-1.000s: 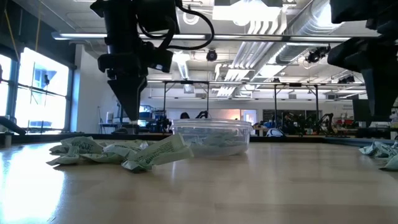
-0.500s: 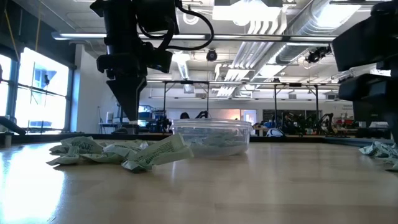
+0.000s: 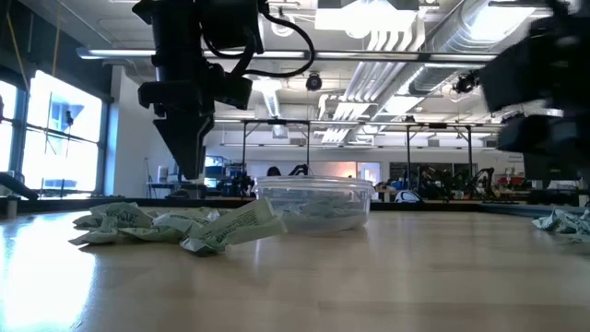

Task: Pick and place Stevia / Truvia into bins
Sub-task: Put the stevia packet into the transparent bin

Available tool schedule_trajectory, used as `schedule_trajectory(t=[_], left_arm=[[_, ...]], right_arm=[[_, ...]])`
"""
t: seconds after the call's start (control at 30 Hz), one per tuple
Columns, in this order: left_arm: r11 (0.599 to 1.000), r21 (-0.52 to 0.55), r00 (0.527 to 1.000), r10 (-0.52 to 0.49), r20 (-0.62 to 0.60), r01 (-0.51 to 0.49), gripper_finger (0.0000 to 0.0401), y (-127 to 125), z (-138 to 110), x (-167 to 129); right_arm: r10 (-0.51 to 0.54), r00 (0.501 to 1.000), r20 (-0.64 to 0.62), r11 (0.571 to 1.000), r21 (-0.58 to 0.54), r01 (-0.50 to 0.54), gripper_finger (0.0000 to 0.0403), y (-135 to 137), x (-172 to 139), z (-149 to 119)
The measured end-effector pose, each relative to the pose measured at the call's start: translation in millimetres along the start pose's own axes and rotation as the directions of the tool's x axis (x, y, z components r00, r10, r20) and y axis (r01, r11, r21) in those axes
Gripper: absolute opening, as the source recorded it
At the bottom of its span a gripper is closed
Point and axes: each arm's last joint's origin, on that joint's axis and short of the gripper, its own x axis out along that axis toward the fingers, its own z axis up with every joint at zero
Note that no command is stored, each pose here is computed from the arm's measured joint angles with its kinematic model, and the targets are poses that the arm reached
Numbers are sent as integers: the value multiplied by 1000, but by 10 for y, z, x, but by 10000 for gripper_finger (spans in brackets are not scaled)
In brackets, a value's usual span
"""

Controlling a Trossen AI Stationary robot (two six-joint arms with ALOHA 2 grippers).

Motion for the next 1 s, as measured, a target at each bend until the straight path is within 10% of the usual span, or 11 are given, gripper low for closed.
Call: schedule_trajectory(t=[0.73,1.0], left_arm=[[915,-354,937,-66,344,195,129,225,-915,-169],[886,-407,927,-61,370,221,129,223,-980,74]], right_arm=[[124,919,375,981,95,-171,7,-1475,-377,1241],[86,930,357,982,128,-140,119,-1510,-327,1354]])
